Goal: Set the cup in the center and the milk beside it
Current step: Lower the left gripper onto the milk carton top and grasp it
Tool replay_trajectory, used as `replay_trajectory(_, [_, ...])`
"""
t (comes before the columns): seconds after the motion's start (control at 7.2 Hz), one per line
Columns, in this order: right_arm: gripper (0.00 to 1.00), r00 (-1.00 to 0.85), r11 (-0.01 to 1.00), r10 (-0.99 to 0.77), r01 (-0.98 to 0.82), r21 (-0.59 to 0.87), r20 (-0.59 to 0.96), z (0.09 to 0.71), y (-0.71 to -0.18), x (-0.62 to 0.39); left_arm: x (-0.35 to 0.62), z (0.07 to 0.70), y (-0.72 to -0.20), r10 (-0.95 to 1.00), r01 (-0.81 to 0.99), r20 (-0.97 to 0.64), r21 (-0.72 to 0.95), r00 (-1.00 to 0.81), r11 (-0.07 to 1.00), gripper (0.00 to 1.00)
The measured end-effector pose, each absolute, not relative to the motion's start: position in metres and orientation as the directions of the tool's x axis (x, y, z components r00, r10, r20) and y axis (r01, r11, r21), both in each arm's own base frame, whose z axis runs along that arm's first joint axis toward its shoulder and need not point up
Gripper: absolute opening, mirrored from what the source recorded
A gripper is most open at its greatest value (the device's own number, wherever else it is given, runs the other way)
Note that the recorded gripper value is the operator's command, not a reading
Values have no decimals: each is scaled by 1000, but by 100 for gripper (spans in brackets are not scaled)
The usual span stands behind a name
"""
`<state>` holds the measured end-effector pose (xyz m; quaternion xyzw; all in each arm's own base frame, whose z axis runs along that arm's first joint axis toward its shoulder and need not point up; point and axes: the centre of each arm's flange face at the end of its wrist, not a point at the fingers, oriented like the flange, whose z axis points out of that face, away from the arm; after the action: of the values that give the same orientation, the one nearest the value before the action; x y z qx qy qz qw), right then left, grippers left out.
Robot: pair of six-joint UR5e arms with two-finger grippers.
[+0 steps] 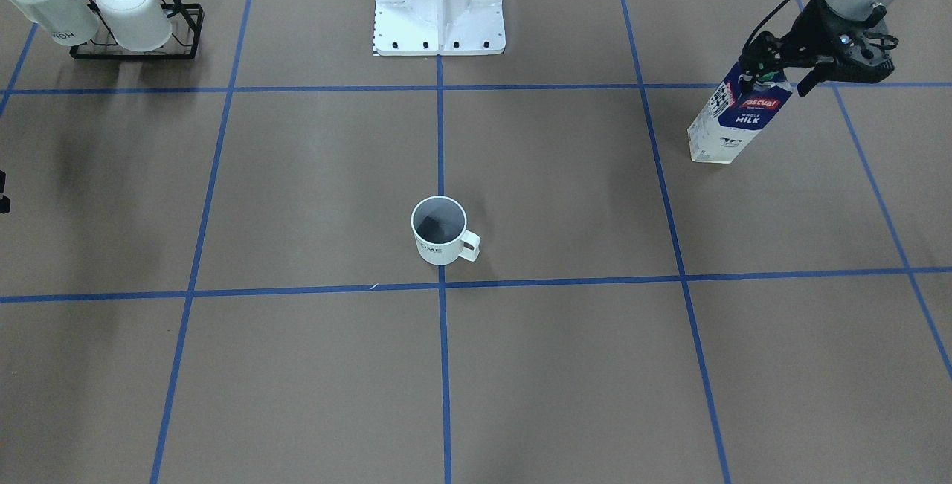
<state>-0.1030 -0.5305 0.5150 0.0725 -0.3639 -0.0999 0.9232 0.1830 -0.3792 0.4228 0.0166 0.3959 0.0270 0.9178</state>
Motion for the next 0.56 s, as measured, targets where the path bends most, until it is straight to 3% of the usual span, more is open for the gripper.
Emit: replay_trajectory(0.56, [100,715,969,-238,132,207,658,515,-531,-103,196,427,-377,27,-29,-726,10,688,1000,98])
